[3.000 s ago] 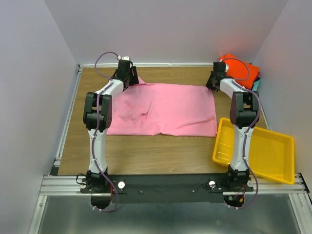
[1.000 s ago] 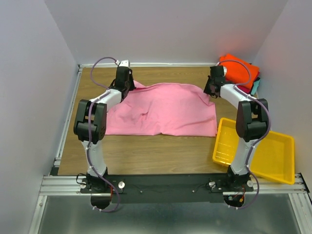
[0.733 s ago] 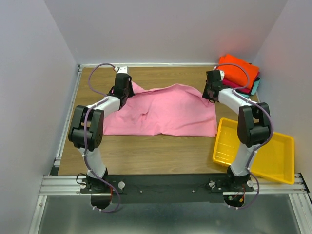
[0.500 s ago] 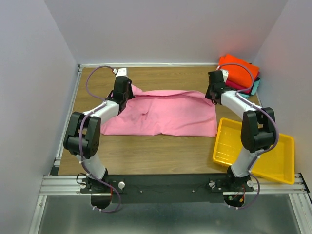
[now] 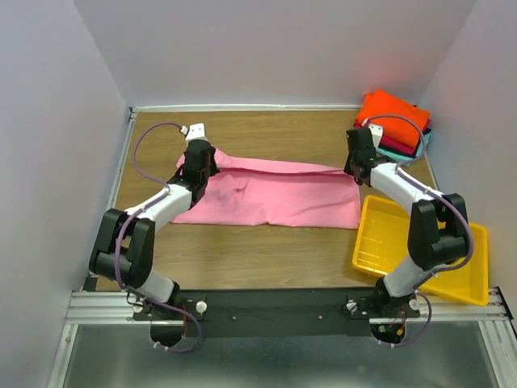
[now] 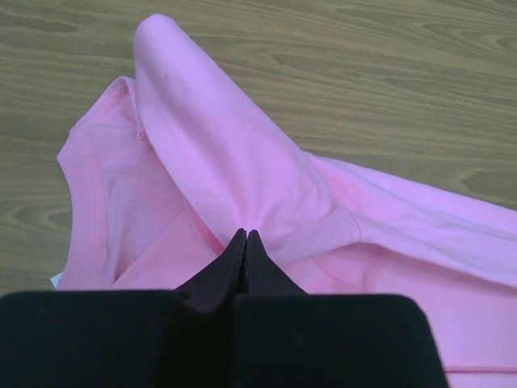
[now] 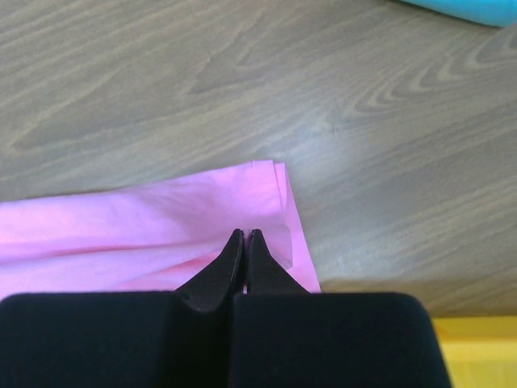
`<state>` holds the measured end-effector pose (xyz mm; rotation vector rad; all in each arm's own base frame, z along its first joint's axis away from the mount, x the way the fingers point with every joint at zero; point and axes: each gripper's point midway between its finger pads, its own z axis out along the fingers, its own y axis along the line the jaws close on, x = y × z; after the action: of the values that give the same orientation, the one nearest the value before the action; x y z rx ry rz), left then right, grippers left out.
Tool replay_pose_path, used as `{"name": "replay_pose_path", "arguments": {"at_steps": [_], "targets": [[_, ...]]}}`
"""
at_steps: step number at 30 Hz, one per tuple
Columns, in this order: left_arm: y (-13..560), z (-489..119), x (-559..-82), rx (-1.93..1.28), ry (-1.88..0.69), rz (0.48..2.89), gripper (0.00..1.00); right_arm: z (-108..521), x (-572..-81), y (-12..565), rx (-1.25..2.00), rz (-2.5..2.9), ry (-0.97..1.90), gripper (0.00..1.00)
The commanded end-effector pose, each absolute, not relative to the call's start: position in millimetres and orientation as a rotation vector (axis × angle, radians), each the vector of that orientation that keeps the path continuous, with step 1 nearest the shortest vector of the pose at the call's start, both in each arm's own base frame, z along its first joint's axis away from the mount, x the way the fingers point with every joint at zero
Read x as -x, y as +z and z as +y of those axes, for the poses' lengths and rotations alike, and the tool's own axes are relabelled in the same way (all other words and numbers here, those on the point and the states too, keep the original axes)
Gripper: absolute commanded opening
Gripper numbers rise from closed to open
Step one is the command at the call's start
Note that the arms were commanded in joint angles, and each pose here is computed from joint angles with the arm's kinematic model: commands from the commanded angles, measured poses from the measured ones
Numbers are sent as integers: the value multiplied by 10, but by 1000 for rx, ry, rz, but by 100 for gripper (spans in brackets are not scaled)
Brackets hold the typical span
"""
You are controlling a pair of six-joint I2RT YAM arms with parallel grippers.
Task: Fold and stack the t-shirts
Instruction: Fold the tshirt
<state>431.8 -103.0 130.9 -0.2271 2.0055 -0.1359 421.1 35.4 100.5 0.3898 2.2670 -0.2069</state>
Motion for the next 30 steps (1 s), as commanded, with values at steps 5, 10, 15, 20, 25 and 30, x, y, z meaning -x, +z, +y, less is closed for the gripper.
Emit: {"name": "replay_pose_path", "arguments": {"at_steps": [5, 10, 15, 20, 25, 30], "targets": [[1554, -1079, -4104, 262, -133, 1924, 0, 291, -3942, 1163, -405, 2209, -265, 2], [1535, -1077, -3938, 274, -143, 1923, 0, 266, -3781, 1153, -422, 2194, -285, 2], [1470, -1224, -3742, 254, -184, 1933, 0, 244, -3552, 1071, -452, 2191, -283, 3], [1466, -1359, -3545, 217, -230, 1950, 23, 269, -3398, 1156, -458, 2152, -256, 50], [1760, -1405, -3413, 212, -300, 1883, 70, 402, -3424, 1535, -450, 2063, -155, 84], [1935, -1246, -3426, 261, -270, 1819, 84, 730, -3589, 1731, -354, 2036, -81, 84]]}}
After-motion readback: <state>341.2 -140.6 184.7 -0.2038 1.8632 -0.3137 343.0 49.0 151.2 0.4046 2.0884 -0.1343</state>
